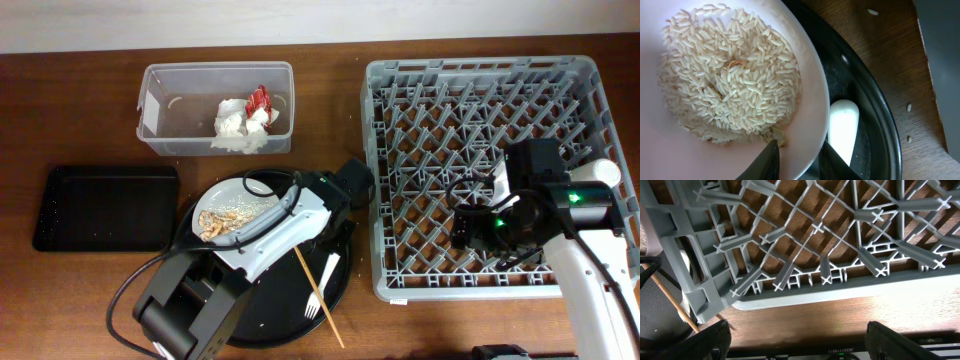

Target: Sort waste into correct bins and load items into the dishwasher rack

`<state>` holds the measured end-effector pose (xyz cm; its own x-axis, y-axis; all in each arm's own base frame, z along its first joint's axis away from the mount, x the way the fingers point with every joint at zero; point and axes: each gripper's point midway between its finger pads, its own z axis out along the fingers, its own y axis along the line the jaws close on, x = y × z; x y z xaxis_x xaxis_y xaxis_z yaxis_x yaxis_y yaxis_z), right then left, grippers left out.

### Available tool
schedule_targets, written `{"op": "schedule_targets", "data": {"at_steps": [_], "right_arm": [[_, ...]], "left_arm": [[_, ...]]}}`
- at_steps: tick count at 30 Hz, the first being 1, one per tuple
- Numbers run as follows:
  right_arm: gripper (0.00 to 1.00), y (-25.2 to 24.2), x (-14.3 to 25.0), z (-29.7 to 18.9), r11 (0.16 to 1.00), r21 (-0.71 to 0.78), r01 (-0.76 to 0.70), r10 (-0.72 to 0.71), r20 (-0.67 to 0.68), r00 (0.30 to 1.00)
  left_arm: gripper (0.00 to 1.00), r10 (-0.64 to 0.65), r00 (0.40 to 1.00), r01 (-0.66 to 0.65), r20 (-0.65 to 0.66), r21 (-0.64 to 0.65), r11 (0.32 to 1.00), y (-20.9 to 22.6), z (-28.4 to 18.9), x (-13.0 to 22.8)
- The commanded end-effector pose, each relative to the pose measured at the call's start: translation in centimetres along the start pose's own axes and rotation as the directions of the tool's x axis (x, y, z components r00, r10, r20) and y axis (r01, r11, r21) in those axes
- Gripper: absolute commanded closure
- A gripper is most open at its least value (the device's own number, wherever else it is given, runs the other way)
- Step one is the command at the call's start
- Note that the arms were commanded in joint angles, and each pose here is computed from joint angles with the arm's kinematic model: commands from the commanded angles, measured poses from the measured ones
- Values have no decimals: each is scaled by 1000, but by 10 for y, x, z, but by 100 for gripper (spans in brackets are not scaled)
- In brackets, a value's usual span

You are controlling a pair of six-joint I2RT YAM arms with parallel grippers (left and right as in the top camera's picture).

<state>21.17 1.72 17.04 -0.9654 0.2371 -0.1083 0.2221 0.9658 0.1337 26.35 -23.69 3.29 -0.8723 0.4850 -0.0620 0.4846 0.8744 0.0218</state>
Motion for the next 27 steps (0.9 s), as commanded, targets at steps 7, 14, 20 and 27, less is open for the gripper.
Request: {"op": "schedule_targets", "data": {"at_steps": [7,14,20,27], "right_arm": [[10,-3,0,-1,1000,10,-12,11,13,1000],[10,-3,0,-1,1000,10,-12,11,13,1000],[10,-3,0,-1,1000,10,-11,11,13,1000],[10,-6,-1,-1,1000,30,-11,11,18,1000]], "left_arm": [[74,4,1000,-4,19,-6,1000,1,16,1],[87,4,997,-5,78,5,1000,-2,15,-13],[99,4,995,-2,101,-17,1000,0,0,-25],[99,3,992,6,128,-76,997,8,-45,-45]]}}
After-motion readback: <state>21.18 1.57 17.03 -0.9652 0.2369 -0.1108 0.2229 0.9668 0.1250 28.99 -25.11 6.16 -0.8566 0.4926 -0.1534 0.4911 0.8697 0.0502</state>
